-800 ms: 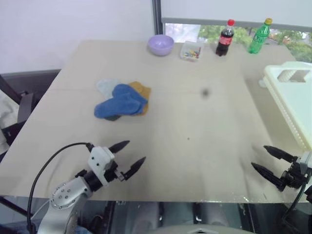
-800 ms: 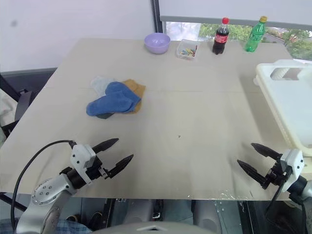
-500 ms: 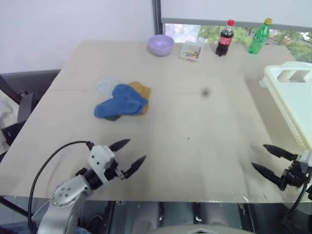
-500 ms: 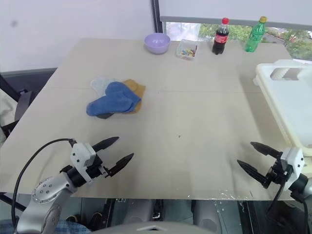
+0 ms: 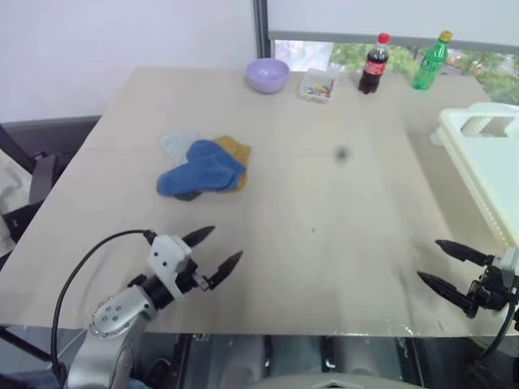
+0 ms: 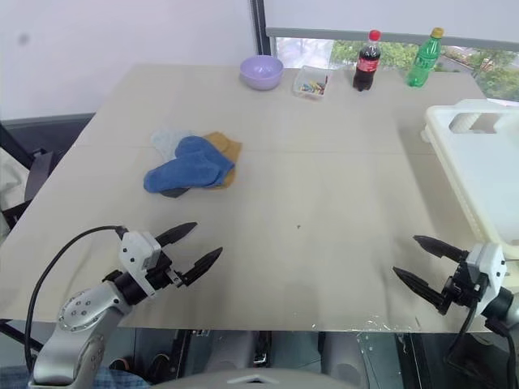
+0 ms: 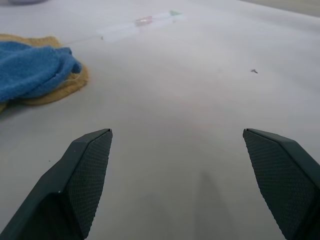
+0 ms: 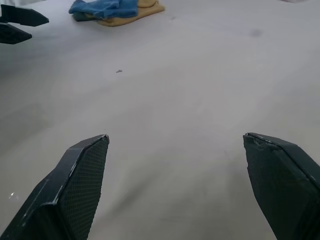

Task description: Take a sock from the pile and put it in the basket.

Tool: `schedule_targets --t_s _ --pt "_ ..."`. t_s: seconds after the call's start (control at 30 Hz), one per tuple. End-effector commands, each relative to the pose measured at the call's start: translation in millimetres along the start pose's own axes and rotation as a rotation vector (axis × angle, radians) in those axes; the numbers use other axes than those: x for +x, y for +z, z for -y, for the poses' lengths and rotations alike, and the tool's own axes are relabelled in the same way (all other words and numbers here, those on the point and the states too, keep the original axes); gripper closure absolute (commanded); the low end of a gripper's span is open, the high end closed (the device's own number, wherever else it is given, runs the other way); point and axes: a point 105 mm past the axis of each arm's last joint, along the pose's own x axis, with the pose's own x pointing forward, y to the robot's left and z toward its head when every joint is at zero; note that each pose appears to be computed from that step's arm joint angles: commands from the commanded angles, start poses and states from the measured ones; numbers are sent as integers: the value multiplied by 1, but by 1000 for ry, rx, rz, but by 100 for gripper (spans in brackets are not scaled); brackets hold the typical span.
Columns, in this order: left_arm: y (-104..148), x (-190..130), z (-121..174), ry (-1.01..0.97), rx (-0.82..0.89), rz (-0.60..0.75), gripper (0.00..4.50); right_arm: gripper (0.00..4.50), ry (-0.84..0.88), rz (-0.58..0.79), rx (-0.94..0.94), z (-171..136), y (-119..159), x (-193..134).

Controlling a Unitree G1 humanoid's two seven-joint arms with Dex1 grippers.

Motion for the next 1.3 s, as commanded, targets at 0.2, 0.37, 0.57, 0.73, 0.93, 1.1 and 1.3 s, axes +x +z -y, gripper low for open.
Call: schedule_targets --t_s 0.2,0.37,0.57,0.73,0.93,1.1,1.3 --pt "28 44 -38 218 23 57 0 11 9 44 -65 -1 20 8" --pt "47 73 -61 370 79 96 0 11 15 58 -63 -6 24 14" --pt "50 91 -89 539 165 63 0 11 -1 66 -62 -9 23 16" --pt "41 93 -101 592 191 19 0 11 -18 66 -60 -12 22 14" --pt "34 100 -91 541 219 -7 0 11 -33 66 -53 -13 20 13" --pt "38 103 -87 518 276 9 0 11 -36 66 -47 -15 18 13" --pt "30 98 -91 542 279 -19 0 11 -36 64 -46 -15 18 13"
